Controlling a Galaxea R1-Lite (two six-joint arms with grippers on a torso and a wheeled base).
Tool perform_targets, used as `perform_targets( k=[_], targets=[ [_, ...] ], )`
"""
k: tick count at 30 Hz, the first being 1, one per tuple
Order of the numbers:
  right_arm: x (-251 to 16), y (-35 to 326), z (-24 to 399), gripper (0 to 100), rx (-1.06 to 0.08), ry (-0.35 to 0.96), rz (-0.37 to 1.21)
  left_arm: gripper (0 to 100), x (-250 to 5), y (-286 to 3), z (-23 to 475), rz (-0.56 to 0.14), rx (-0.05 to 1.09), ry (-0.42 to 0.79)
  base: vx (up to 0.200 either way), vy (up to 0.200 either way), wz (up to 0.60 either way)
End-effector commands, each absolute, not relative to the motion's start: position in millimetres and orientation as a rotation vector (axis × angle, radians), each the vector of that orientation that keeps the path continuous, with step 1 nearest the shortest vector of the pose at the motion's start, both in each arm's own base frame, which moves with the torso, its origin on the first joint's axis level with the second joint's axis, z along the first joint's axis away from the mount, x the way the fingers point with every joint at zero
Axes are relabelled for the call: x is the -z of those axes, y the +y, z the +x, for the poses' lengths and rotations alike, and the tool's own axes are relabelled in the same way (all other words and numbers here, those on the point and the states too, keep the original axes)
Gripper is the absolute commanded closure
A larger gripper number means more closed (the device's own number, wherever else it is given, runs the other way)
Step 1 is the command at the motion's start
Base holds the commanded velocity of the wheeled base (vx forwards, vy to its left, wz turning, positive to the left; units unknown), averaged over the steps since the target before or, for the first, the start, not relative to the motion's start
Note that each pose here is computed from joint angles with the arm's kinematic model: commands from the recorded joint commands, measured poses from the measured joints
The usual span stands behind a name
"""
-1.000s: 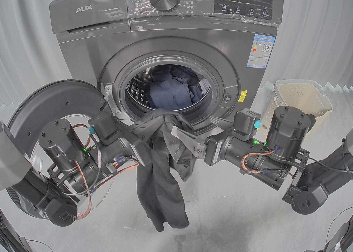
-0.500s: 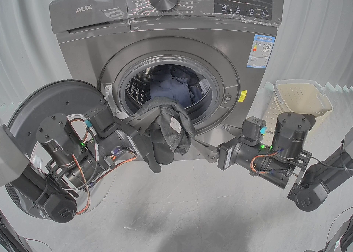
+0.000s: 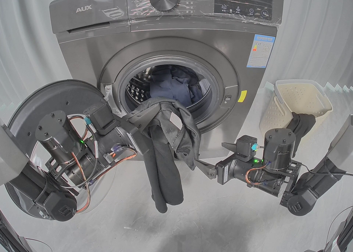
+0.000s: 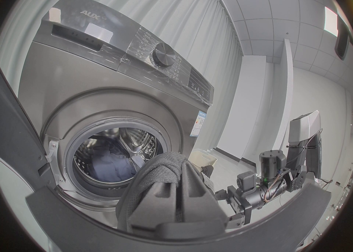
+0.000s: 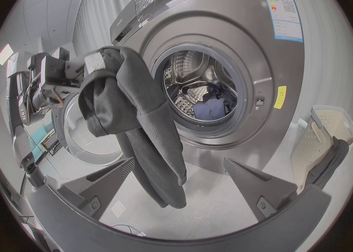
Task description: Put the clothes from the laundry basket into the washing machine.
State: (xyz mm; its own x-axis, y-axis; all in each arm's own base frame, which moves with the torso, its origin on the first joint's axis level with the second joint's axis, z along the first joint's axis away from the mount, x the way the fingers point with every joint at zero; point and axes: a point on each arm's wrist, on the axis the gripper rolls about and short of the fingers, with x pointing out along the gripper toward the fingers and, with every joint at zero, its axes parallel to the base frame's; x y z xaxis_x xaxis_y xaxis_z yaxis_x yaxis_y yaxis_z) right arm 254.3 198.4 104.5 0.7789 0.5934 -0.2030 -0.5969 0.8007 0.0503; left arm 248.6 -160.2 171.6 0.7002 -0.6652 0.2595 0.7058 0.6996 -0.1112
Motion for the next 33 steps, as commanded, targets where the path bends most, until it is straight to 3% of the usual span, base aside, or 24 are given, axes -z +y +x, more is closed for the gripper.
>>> perform_targets(
  k=[1, 14, 30, 31, 33],
  targets=[
    [-93, 210, 258, 0, -0.66, 0.235, -0.027, 100, -173, -161, 247, -0.21, 0.775, -0.211, 0.0, 0.0, 0.0],
    [-106, 240, 304, 0, -0.641, 0.107, 0.031, 100, -170, -162, 244, -0.209, 0.786, -0.198, 0.0, 0.0, 0.0],
    [-115, 246, 315, 0, -0.627, 0.056, 0.046, 100, -170, -162, 244, -0.207, 0.788, -0.197, 0.0, 0.0, 0.0],
    [-115, 246, 315, 100, -0.626, 0.053, 0.044, 100, -170, -162, 244, -0.207, 0.788, -0.195, 0.0, 0.0, 0.0],
    [-116, 246, 315, 100, -0.626, 0.05, 0.045, 100, -169, -162, 245, -0.206, 0.788, -0.194, 0.0, 0.0, 0.0]
  ],
)
